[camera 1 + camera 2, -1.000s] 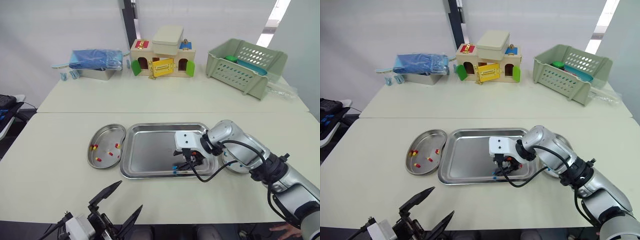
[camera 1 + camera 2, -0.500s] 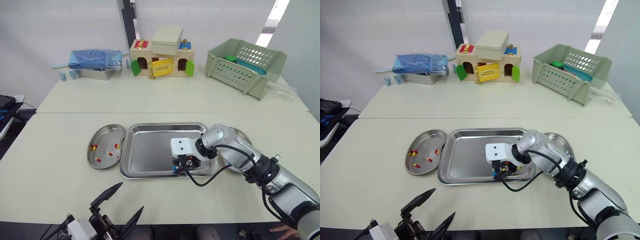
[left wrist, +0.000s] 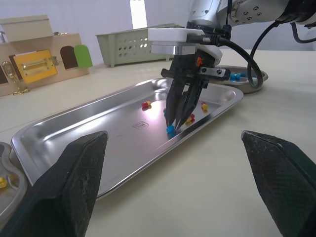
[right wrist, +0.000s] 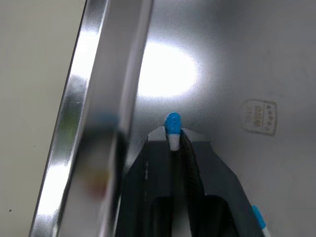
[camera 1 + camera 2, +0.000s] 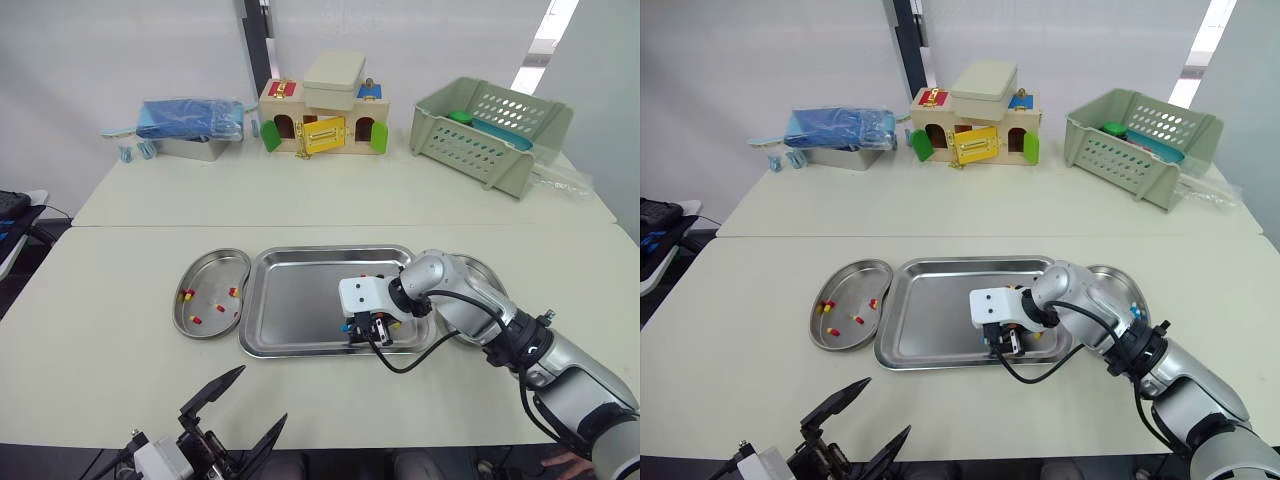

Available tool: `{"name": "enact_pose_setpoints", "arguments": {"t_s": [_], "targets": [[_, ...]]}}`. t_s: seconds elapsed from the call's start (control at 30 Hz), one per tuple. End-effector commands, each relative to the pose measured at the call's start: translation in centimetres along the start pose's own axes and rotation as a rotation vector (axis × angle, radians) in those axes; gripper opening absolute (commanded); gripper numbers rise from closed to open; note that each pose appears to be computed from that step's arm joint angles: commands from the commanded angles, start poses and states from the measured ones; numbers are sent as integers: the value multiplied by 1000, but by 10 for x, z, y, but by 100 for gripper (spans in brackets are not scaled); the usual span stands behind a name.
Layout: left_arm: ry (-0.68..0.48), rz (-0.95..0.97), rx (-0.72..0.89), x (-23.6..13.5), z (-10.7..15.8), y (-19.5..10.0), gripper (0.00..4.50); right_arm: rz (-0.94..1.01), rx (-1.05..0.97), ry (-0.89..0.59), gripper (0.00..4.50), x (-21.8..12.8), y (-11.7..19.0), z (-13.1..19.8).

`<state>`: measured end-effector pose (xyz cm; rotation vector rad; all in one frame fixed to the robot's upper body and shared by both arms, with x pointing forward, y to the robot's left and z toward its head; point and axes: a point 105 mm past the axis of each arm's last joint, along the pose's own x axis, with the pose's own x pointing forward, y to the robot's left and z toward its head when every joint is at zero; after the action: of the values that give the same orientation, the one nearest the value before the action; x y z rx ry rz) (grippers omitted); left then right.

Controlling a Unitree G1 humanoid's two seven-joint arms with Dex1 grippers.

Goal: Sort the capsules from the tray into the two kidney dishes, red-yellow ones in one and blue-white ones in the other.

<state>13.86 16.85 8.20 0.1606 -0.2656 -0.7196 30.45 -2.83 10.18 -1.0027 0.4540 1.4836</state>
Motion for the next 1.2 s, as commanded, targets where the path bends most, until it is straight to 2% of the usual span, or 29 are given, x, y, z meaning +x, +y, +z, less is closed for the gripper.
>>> {"name": "enact_pose_setpoints", "arguments": {"t_s": [0.03, 0.23, 0.33, 0.47, 0.57, 0.8, 1.0, 1.2], "targets": [[-10, 3, 12, -2, 3, 1, 450, 14, 6, -5, 3, 3, 3, -1], [-8, 0, 13, -3, 2, 2, 450, 8, 15, -30, 3, 2, 2, 1], [-9, -12, 14, -4, 2, 3, 450, -5, 18, -109, 3, -8, -1, 8], [-19, -81, 9, 0, 4, 1, 450, -38, 82, -258, 3, -41, 1, 10], [-33, -147, 7, 5, 4, 0, 450, -86, 138, -277, 3, -69, 7, -11], [-87, -287, -26, 24, 0, -2, 450, -286, 342, -195, 3, -133, 21, -81], [-114, -362, -47, 35, -3, -3, 450, -397, 458, -107, 3, -152, 32, -119], [-119, -377, -51, 37, -4, -2, 450, -398, 510, -58, 3, -149, 41, -134]]}}
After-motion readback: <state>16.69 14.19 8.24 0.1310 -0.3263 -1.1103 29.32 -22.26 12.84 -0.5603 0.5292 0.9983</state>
